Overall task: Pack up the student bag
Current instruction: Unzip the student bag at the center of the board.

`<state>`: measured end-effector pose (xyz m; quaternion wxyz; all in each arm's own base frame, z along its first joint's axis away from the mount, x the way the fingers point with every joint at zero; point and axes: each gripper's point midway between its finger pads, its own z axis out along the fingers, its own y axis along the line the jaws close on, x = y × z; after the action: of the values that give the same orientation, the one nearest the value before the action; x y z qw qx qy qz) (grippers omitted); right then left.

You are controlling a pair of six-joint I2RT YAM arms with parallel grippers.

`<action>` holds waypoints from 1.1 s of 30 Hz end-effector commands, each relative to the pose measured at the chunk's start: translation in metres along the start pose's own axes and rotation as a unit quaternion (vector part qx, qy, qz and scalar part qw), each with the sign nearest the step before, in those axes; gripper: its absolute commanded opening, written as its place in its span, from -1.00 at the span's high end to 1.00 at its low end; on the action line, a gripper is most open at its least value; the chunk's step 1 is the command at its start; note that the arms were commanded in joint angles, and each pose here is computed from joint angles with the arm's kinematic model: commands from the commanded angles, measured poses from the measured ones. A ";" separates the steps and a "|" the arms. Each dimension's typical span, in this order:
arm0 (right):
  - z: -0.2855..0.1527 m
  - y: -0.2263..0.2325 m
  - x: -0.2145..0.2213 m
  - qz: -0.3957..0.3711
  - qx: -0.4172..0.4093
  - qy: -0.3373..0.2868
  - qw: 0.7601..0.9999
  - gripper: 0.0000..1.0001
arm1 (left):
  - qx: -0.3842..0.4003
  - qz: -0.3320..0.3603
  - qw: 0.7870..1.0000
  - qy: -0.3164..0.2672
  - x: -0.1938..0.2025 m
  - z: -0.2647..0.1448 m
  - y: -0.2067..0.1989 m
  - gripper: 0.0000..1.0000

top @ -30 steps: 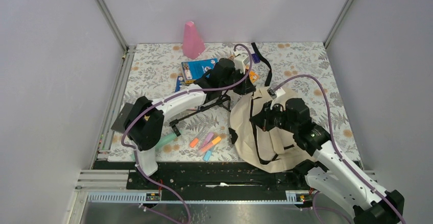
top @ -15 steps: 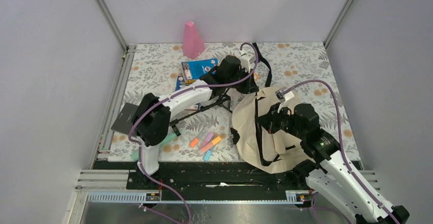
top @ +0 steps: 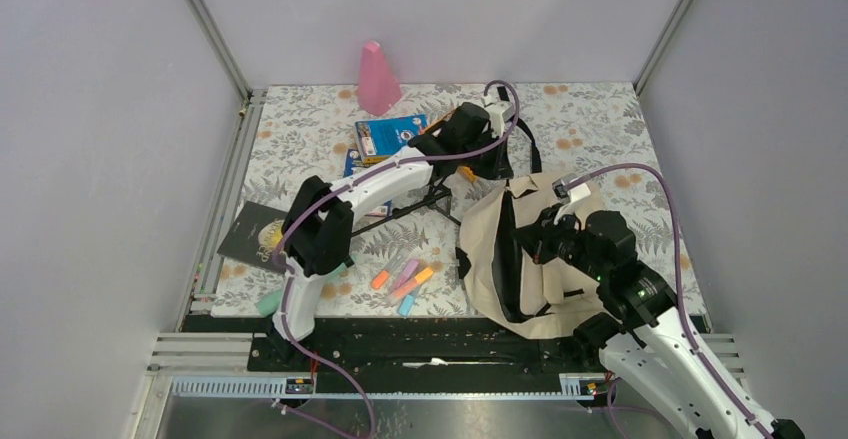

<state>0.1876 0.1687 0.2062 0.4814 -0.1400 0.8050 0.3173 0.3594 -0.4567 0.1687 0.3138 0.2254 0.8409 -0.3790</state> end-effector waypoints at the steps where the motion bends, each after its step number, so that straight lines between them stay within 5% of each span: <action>1: -0.032 0.058 -0.044 -0.019 -0.120 -0.058 0.991 1.00 | -0.107 0.019 0.989 -0.103 -0.059 0.008 0.062 1.00; 13: -0.036 0.063 -0.051 -0.010 -0.128 -0.077 0.989 1.00 | -0.173 0.019 0.980 -0.094 -0.053 0.014 0.093 1.00; 23: -0.025 0.040 -0.047 0.010 -0.072 -0.086 0.994 1.00 | -0.087 0.023 0.989 -0.114 -0.069 0.005 0.051 1.00; 25: -0.022 0.025 -0.045 0.019 -0.034 -0.091 0.995 1.00 | -0.075 0.034 0.988 -0.132 -0.080 -0.012 0.038 0.77; 29: -0.019 0.002 -0.041 0.037 0.025 -0.103 0.994 1.00 | -0.063 0.055 0.978 -0.189 -0.103 -0.064 0.013 -0.06; 33: -0.018 -0.015 -0.040 0.055 0.068 -0.117 0.989 1.00 | -0.076 0.055 0.968 -0.235 -0.100 -0.114 0.006 -0.50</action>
<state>0.1835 0.1589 0.2266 0.5137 -0.0850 0.7868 0.3314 0.4055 -0.4031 0.1868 0.4270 0.1762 0.8350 -0.2991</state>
